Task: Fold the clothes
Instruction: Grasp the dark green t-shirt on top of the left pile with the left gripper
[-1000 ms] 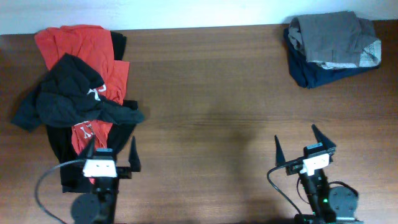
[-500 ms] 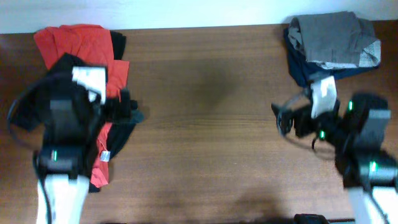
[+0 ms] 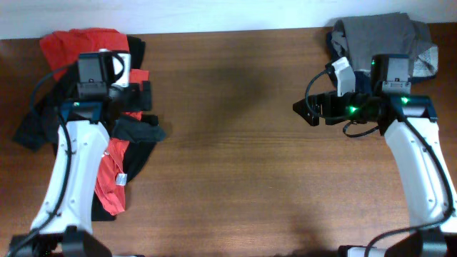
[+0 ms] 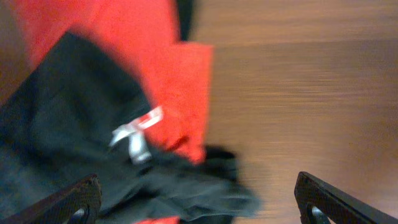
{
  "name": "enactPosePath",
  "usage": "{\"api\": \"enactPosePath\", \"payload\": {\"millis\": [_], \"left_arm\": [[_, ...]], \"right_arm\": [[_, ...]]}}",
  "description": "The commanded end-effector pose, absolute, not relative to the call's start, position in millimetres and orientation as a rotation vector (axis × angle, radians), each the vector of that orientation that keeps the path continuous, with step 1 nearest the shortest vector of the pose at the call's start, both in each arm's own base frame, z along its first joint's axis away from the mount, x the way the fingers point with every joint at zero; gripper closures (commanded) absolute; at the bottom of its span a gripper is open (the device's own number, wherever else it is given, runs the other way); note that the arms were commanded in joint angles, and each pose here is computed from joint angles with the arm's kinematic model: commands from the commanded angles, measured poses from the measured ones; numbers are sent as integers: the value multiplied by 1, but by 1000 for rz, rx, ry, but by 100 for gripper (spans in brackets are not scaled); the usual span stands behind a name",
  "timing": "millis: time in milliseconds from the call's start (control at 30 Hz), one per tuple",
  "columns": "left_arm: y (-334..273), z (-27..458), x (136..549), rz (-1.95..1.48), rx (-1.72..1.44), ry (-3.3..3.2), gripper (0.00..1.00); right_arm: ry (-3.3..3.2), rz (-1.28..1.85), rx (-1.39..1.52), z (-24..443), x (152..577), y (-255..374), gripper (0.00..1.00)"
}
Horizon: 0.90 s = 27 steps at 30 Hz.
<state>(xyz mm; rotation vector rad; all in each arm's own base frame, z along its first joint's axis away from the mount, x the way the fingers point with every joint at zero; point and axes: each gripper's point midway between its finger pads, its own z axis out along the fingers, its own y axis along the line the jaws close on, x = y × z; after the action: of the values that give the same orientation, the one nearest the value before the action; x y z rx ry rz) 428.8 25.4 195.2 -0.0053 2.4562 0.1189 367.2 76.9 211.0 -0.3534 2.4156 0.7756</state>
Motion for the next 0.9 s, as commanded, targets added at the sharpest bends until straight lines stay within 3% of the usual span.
{"api": "enactPosePath", "payload": {"millis": [0,433,467,500,567,633,767,867], "left_arm": [[94,169,422,312,-359,2508,5],[136,66,429,357,-479,2685,9],[137,62,432,357,-475,2684,18],[137,61,434,358,-475,2678,43],[138,67,439,356,-475,2658,75],[138,88,446,354,-470,2640,94],[130,156,458,344,-440,2581,99],[107,239,471,314,-374,2457,99]], "right_arm": [[2390,822,-378,217,371,84,5],[2393,823,-377,215,371,84,12],[2393,823,-377,215,372,84,14],[2391,821,-378,215,372,84,15],[2383,817,-381,216,374,84,18],[2370,810,-385,218,376,83,23],[2356,803,-391,220,379,83,28],[2351,812,-365,222,381,82,45]]}}
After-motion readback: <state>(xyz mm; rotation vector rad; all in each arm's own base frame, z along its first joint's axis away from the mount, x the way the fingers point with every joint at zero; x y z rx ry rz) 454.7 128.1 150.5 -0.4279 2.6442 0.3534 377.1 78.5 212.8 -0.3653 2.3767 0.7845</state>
